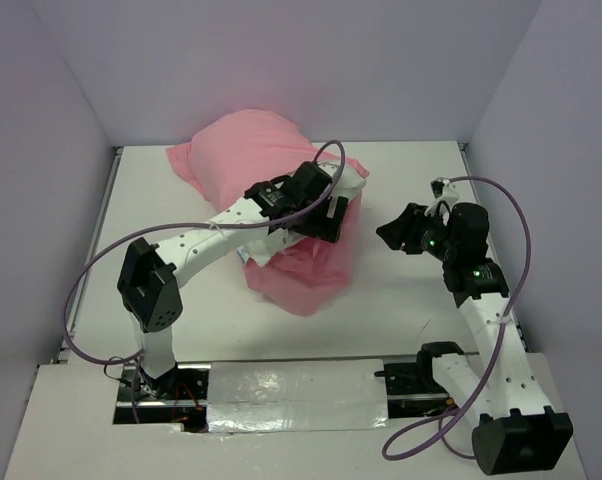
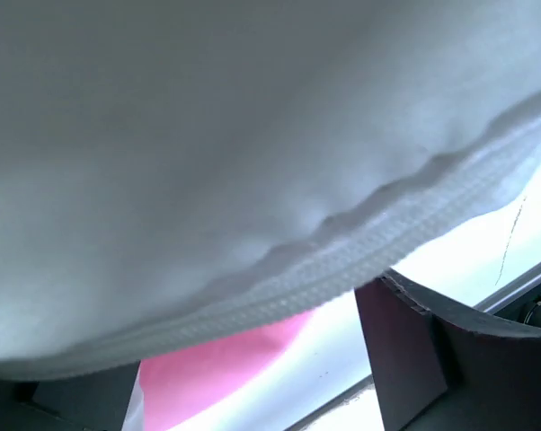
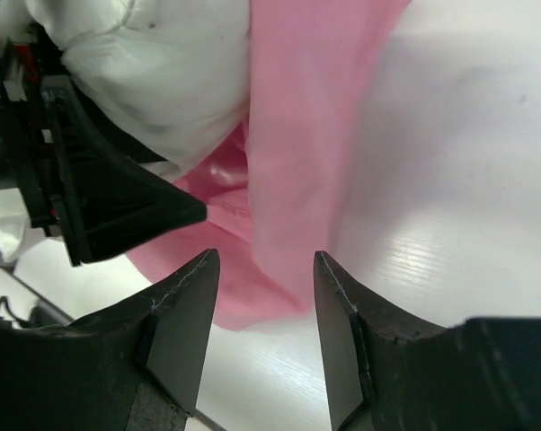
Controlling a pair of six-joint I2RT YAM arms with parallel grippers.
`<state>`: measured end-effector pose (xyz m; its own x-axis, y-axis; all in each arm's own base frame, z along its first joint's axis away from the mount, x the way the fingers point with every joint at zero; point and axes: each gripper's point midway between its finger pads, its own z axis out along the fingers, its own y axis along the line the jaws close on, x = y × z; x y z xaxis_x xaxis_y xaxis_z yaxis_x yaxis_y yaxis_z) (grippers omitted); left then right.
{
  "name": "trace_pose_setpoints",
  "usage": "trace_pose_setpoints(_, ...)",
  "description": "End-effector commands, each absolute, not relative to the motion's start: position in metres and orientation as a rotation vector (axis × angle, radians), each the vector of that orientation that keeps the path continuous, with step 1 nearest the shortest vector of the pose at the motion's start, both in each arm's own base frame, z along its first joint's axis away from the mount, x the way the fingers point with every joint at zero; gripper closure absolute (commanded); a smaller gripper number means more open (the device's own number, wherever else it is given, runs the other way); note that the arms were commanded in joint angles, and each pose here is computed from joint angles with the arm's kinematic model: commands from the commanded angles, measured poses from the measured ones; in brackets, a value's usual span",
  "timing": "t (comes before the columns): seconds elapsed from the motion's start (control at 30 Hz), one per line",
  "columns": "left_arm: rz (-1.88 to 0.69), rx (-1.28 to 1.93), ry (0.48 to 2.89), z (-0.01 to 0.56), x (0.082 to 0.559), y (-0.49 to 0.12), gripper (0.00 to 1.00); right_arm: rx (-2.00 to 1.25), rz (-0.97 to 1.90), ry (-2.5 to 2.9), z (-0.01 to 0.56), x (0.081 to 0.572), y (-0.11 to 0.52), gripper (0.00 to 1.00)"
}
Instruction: Put the pillow into the pillowcase
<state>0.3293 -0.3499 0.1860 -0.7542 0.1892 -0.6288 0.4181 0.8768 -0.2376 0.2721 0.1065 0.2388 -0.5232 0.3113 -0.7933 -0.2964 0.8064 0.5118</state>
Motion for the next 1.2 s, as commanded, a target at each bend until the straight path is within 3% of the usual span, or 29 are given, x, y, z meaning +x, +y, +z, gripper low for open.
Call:
trace_pose_setpoints(0.0, -0.464, 0.392, 2.355, 0.209, 0.352, -0.345, 0.04, -0.038, 0.657, 1.915, 0.258, 0.276, 0.098, 0.46)
trace_pose_setpoints(0.2, -0.428, 0.334, 2.385, 0.205, 0.363, -0.346, 0.17, -0.202, 0.846, 1.886, 0.238, 0.272, 0.165, 0.45)
trace_pose_setpoints(0.27, -0.435, 0.3, 2.35, 0.22, 0.369, -0.345, 0.27, -0.257, 0.918, 1.81, 0.248, 0.269, 0.188, 0.46)
trace_pose_setpoints(0.33, -0.431, 0.269, 2.321, 0.233, 0.375, -0.341, 0.37, -0.215, 0.96, 1.807, 0.242, 0.272, 0.199, 0.47)
trace_pose_setpoints(0.53, -0.405, 0.177, 2.268, 0.259, 0.394, -0.327, 0.51, 0.017, 0.916, 1.873, 0.205, 0.294, 0.205, 0.48)
trace_pose_setpoints(1.17, -0.445, 0.158, 2.241, 0.272, 0.401, -0.323, 0.54, 0.101, 0.772, 1.949, 0.169, 0.367, 0.231, 0.46)
